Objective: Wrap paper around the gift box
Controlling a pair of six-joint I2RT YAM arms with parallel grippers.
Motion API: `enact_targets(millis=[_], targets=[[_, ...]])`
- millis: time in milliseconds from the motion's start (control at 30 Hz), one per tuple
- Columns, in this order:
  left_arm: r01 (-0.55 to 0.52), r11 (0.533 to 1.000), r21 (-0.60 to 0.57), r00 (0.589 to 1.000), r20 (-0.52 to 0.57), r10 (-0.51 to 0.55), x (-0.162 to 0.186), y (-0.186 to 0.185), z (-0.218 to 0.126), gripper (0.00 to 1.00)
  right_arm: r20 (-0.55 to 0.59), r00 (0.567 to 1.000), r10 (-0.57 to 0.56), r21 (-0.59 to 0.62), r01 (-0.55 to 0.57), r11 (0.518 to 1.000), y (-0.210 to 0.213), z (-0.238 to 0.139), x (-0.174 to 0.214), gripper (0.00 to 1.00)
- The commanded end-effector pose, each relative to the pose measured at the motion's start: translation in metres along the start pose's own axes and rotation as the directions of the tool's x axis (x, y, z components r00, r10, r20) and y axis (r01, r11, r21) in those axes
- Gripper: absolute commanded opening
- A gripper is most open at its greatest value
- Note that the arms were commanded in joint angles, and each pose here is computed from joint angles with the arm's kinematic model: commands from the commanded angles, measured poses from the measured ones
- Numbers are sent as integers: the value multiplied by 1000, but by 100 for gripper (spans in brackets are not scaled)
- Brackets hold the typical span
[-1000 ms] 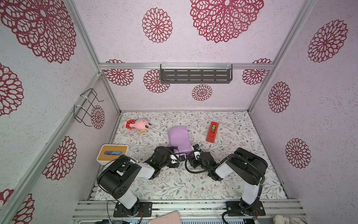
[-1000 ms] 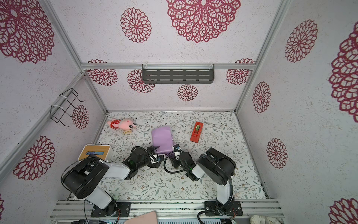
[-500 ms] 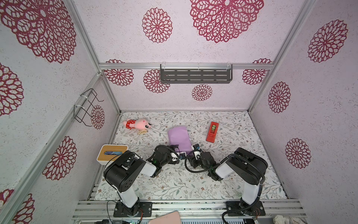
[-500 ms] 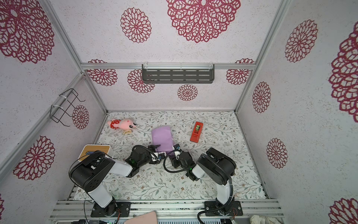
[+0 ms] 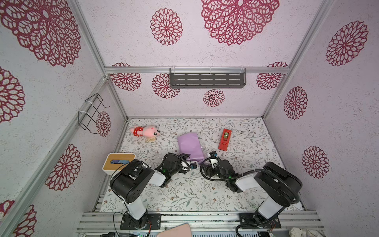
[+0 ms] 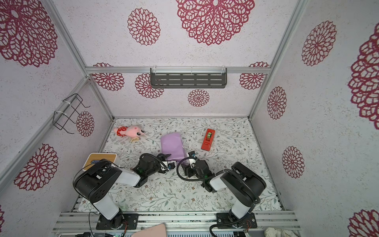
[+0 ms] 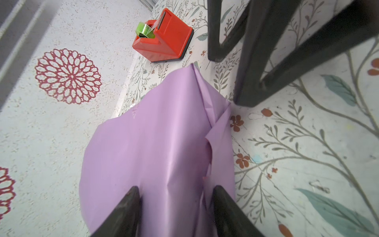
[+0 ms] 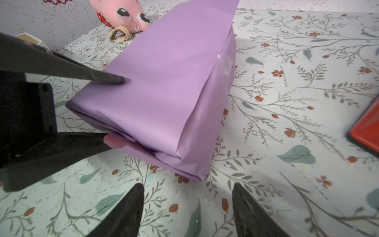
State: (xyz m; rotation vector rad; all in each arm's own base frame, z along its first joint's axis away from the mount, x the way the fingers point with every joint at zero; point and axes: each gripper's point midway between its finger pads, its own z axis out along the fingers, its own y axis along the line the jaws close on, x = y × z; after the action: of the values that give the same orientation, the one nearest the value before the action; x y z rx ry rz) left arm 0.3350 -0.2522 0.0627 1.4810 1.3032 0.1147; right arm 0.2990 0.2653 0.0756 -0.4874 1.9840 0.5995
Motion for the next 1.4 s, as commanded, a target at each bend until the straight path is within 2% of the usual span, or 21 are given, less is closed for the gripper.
enact_targets(millis=[0, 133, 233, 367, 467, 533, 667, 800, 1100, 1367], targets=[[-13, 999, 48, 999, -32, 15, 9, -10, -1, 59, -25, 998, 66, -36, -67, 997, -1, -16, -22, 73], [-21, 999, 50, 999, -49, 23, 12, -11, -1, 59, -63, 984, 169, -13, -171, 985, -19, -28, -55, 75], [-29, 998, 59, 997, -64, 32, 16, -13, -1, 59, -69, 948, 312, 30, -310, 950, -45, -33, -82, 75], [-30, 998, 61, 997, -66, 34, 16, -13, -2, 59, -18, 852, 524, 103, -520, 848, -93, -38, -114, 73], [-30, 998, 63, 997, -68, 34, 16, -14, -1, 58, -11, 797, 604, 181, -593, 785, -126, -34, -125, 70], [-31, 998, 62, 997, -69, 35, 16, -14, -1, 58, -18, 777, 630, 214, -612, 761, -143, -27, -129, 68], [-28, 998, 63, 997, -66, 33, 16, -14, -1, 58, -18, 706, 708, 221, -688, 691, -173, -15, -129, 63], [-27, 998, 63, 998, -60, 30, 14, -13, -1, 58, -61, 668, 742, 214, -717, 663, -185, -3, -121, 58], [-18, 998, 60, 998, -52, 22, 12, -12, -1, 59, -104, 627, 772, 192, -749, 634, -196, 16, -106, 51], [-18, 998, 61, 998, -52, 21, 12, -12, 0, 58, -135, 601, 788, 192, -764, 615, -199, 27, -92, 49]])
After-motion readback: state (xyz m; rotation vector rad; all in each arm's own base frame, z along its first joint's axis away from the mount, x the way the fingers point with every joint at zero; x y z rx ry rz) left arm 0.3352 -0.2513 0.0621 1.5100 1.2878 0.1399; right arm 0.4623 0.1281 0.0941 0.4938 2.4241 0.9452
